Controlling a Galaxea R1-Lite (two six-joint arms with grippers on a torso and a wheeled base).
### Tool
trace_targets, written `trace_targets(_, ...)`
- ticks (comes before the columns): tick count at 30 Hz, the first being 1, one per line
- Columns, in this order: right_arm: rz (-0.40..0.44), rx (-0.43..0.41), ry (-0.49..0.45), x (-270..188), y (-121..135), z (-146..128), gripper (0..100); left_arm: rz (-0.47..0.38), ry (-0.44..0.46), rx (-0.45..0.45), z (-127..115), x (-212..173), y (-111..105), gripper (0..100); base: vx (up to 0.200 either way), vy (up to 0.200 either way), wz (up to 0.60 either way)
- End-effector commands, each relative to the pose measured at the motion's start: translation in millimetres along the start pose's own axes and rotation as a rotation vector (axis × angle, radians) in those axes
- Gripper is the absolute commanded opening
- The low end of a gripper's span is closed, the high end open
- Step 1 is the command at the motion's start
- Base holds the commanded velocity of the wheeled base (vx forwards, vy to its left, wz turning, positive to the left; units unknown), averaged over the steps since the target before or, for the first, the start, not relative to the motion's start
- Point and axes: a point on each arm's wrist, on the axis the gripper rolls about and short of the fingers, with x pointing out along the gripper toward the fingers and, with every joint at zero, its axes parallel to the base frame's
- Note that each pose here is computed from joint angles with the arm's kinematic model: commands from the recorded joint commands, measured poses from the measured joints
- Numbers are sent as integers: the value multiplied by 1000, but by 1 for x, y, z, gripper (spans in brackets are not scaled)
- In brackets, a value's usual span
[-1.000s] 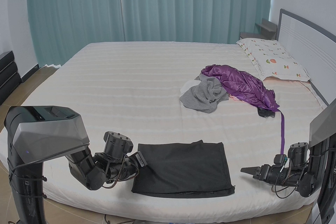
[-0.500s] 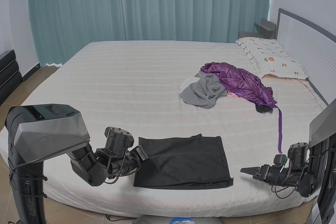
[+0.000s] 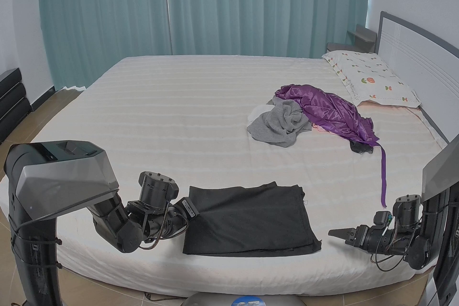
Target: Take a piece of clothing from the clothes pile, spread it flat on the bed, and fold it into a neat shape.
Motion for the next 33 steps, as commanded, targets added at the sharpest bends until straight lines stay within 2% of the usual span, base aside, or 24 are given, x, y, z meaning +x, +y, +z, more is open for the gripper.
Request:
trace_targets(1, 3, -2, -5, -1, 0, 0, 100, 3, -7, -6, 3, -3, 1, 0, 0, 200, 0)
trace_targets(19, 4, -1, -8, -1, 0, 0, 100, 25, -49, -44, 20, -11, 12, 0, 0, 200, 0)
trace_targets(33, 31, 10, -33, -3, 8, 5, 100, 29, -55, -48, 22, -11, 14, 0, 0, 200, 0)
